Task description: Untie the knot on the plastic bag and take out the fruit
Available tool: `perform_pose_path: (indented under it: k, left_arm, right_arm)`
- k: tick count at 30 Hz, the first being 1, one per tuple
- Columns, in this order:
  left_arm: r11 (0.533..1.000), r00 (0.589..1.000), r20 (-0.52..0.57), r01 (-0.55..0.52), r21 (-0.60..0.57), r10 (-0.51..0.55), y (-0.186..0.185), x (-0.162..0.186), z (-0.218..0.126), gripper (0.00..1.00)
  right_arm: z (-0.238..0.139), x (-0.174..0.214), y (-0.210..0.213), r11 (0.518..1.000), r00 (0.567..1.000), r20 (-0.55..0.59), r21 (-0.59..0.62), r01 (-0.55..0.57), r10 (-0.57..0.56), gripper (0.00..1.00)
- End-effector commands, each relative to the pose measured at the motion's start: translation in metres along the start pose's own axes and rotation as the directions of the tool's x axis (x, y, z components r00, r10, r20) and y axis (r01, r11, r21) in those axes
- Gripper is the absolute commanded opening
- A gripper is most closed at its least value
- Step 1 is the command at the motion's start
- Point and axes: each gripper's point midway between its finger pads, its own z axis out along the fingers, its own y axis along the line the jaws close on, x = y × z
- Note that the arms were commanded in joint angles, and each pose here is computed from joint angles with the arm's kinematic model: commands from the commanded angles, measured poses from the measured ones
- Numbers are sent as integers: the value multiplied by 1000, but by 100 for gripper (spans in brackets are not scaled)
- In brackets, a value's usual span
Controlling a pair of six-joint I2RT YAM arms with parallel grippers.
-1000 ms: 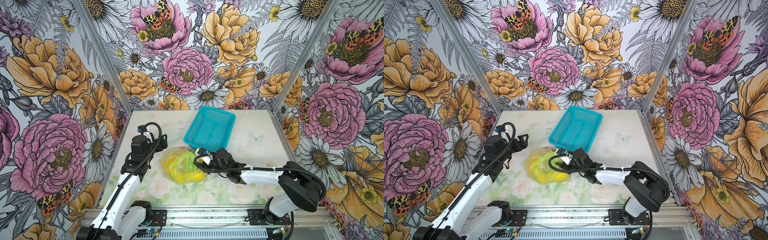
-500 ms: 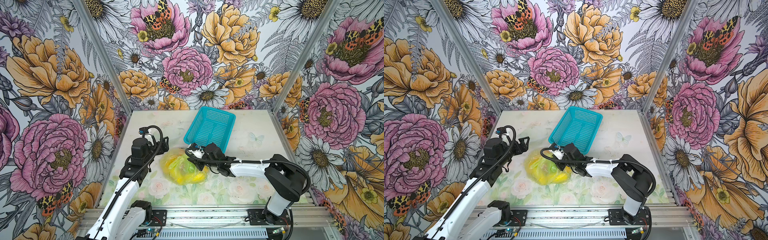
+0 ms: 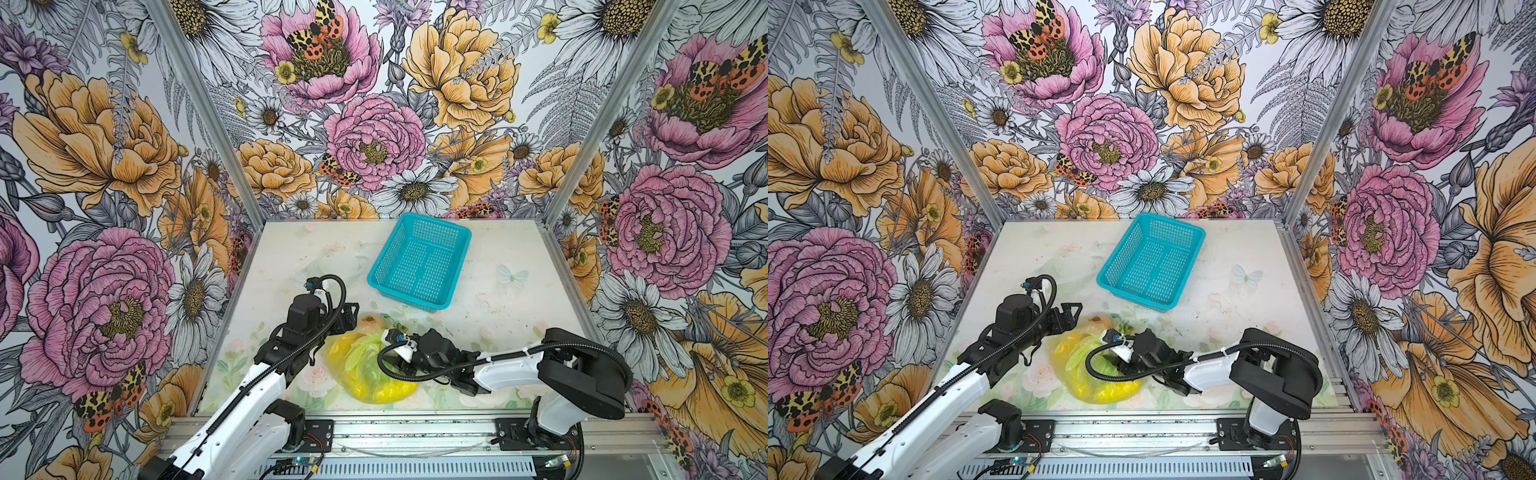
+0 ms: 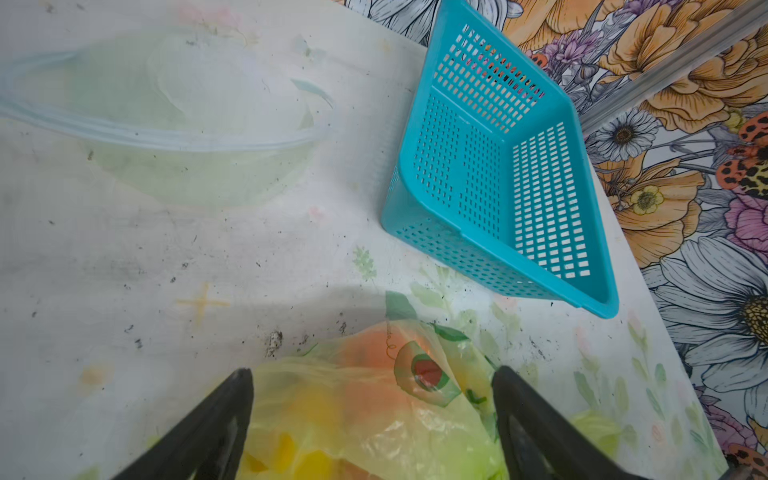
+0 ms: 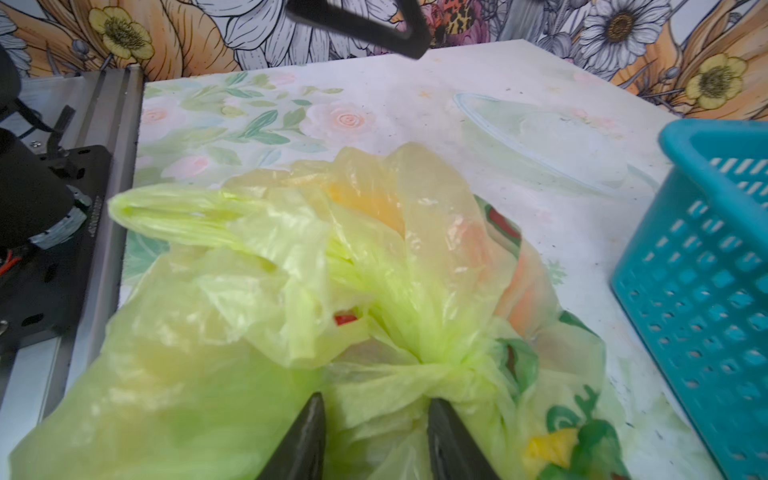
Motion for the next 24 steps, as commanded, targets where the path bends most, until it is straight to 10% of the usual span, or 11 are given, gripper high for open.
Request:
perform_pose_path:
  k: [1,24]
  left_arm:
    - [998,998,-57,33,50,-30,-9,18,0,89]
    - [991,991,-92,-89,99,98,-66,27,14,97]
  right_arm:
    - [-6,10,-17,995,999,-46,101,-1,6,50]
    - [-40,11,-6,995,987,-123,9,101,-99,64]
